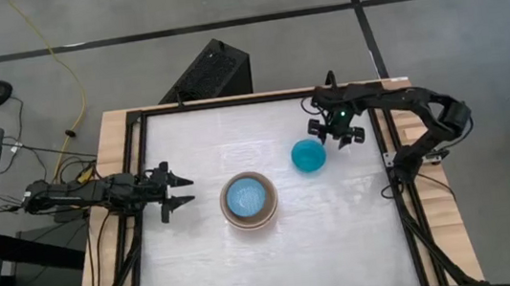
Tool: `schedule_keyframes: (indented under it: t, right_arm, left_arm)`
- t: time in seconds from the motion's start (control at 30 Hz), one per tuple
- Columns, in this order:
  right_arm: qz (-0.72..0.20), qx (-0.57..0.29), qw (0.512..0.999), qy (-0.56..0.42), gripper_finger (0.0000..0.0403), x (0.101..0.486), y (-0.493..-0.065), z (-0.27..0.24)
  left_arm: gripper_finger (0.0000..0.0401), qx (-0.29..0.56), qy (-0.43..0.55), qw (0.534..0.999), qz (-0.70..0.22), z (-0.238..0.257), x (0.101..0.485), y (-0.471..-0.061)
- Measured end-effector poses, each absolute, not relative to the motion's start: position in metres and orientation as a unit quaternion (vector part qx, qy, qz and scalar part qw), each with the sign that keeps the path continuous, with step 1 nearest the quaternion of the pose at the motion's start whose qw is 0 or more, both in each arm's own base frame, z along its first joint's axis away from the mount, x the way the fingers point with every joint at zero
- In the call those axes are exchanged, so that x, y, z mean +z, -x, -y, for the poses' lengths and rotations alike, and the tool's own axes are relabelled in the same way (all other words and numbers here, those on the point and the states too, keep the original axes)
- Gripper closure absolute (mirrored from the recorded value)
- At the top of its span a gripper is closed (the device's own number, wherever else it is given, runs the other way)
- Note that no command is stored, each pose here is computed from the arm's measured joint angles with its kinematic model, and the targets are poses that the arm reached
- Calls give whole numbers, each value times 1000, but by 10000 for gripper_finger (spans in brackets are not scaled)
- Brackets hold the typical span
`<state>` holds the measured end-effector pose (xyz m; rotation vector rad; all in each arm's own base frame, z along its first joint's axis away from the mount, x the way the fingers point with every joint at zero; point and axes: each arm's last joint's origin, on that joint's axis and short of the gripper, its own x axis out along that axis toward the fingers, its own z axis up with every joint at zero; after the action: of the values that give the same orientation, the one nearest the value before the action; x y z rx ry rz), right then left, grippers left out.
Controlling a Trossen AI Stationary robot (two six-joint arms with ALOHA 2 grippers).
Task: Nest bowls inside each other by size order
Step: Stack the transparent blue bowl on top of the blue bowl
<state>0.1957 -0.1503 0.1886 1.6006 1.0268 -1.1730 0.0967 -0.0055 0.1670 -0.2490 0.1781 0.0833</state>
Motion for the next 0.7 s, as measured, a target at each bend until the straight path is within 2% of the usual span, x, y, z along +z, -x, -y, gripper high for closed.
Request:
schedule_keyframes:
  t: [0.33, 0.7]
  right_arm:
    - [-401, -392, 419, -714, 168, 194, -184, 166]
    - [-400, -383, 422, -718, 168, 194, -182, 169]
  left_arm:
    - [163, 31, 124, 988, -90, 6, 167, -97]
    - [163, 28, 125, 988, -91, 6, 167, -97]
